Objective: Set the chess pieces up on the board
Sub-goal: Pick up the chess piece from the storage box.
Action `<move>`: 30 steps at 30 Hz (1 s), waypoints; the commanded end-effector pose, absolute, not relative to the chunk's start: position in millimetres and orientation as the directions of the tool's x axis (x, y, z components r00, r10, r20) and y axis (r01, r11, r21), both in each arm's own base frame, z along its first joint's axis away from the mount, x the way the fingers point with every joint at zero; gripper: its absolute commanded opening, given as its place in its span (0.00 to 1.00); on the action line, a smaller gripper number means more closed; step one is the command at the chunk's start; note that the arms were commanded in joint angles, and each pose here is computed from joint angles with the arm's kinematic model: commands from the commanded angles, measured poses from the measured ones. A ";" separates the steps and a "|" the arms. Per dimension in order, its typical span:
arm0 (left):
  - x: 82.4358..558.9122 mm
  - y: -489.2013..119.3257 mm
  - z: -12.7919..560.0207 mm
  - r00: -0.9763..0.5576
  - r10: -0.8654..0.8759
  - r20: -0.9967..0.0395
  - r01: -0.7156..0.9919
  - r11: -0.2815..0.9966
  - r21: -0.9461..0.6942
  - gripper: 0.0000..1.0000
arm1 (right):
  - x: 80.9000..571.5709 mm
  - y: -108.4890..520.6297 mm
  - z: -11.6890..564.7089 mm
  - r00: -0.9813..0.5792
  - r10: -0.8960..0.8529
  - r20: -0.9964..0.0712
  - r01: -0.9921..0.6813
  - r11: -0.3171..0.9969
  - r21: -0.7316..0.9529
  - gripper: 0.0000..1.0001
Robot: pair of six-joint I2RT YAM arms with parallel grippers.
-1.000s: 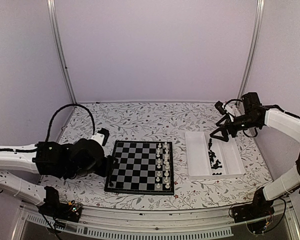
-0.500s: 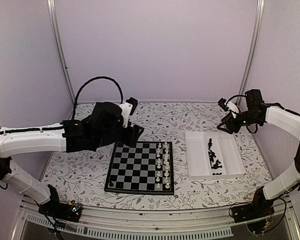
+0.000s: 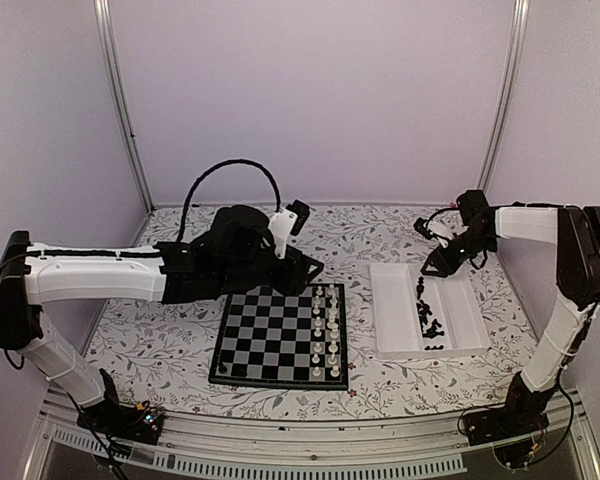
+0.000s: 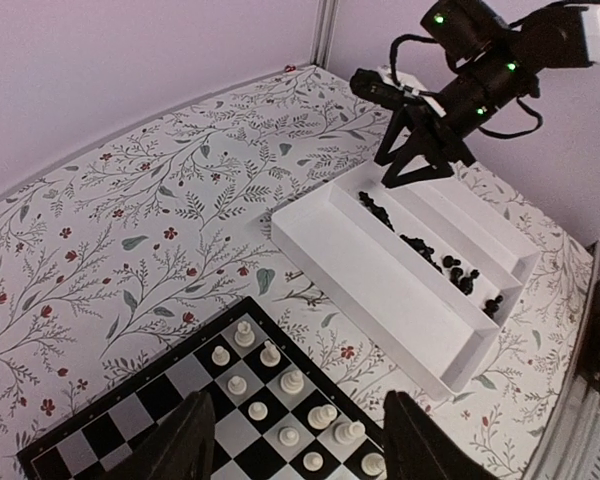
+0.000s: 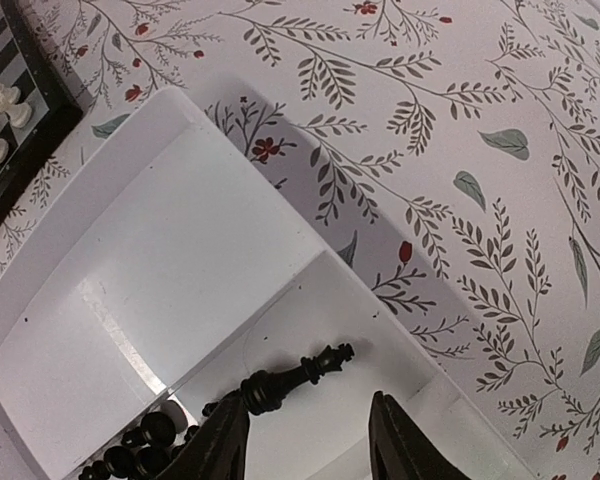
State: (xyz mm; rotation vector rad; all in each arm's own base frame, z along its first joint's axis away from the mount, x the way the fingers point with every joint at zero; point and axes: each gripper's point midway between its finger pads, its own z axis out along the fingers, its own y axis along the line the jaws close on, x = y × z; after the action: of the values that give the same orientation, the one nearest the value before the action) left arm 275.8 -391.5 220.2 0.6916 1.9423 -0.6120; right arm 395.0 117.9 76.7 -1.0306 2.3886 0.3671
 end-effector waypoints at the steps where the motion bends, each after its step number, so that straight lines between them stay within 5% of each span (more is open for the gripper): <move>1: 266.0 -397.1 213.0 -0.401 0.210 -0.892 0.706 0.691 -0.155 0.60 | 401.5 122.5 56.8 -0.671 -0.564 -0.481 -0.681 0.726 0.099 0.45; 13: 260.1 -395.0 199.7 -0.419 0.218 -0.881 0.705 0.690 -0.164 0.60 | 386.3 124.2 21.1 -0.720 -0.594 -0.360 -0.653 0.755 0.060 0.52; 30: 257.8 -397.7 195.3 -0.427 0.220 -0.877 0.706 0.687 -0.171 0.60 | 352.9 111.4 9.5 -0.737 -0.615 -0.281 -0.654 0.754 0.066 0.42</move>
State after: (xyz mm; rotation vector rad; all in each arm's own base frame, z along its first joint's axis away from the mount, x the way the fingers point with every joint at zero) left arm 262.5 -391.0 195.8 0.7093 1.9918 -0.6396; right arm 376.6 119.1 15.9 -0.9807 2.6437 0.2434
